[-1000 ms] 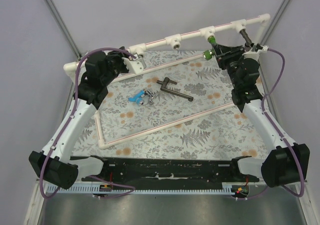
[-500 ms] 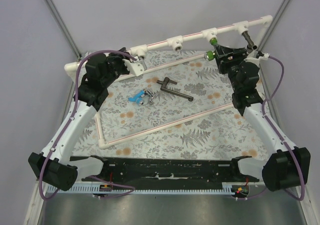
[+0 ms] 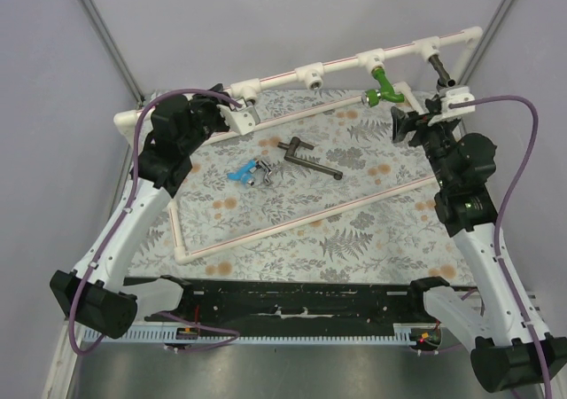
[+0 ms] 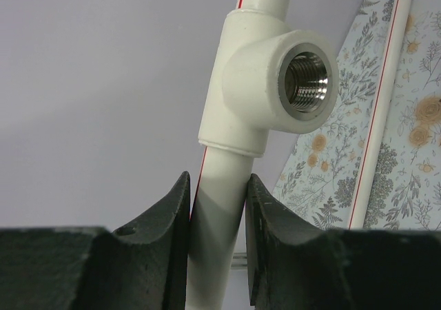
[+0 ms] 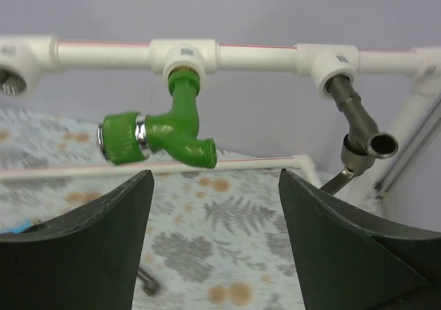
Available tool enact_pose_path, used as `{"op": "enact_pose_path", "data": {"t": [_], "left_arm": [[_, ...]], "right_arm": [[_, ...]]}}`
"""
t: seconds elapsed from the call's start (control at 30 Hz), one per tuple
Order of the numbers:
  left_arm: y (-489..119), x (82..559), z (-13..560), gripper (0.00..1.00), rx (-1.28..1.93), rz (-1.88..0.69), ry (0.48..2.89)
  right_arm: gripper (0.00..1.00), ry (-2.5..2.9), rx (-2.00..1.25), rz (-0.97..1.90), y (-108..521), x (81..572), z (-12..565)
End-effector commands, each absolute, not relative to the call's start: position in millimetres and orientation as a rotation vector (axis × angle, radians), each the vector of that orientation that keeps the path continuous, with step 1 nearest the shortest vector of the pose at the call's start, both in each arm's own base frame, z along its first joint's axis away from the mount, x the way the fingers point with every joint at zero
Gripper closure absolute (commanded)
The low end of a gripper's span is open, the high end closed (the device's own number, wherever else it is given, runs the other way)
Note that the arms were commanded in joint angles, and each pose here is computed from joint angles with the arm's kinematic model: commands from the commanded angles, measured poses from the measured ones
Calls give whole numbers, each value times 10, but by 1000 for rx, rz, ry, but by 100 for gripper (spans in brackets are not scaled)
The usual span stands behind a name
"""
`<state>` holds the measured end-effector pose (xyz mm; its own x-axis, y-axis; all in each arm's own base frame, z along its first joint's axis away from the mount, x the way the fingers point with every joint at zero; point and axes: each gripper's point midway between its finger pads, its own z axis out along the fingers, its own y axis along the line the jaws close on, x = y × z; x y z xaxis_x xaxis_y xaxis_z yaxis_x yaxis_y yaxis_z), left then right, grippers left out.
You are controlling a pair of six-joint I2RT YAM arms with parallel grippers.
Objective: Install the water faucets
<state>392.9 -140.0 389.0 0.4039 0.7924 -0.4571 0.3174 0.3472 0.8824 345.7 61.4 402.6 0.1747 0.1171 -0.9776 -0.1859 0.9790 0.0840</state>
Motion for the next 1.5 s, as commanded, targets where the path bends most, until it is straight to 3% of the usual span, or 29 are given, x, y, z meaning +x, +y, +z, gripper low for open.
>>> {"op": "enact_pose_path", "data": {"t": [0.0,0.33,0.67,0.83,0.97,1.1,1.23,1.47], "left_arm": [[-1589,3855,3698,98,1163,211,1253],[-1594,3840,3687,98,1162,207,1252],[-1612,3852,3662,98,1163,191,1258],[-1624,3856,3652,98,1163,186,1259],[-1611,3845,3677,98,1159,193,1255],[-1597,3850,3661,98,1158,201,1259],[-1592,3850,3667,98,1154,204,1259],[-1581,3855,3684,98,1147,214,1252]], "right_arm": [[20,1342,-757,-232,660,3357,3862],[23,1021,-984,-491,778,3497,4226],[26,941,-1178,-622,1021,3865,4140],[36,955,-1147,-637,1063,4043,4083],[50,1057,-1068,-543,1049,4113,3938],[79,1195,-851,-367,1010,4139,3863],[100,1357,-621,-110,1065,4156,3694],[100,1418,562,514,778,4180,3682]]}}
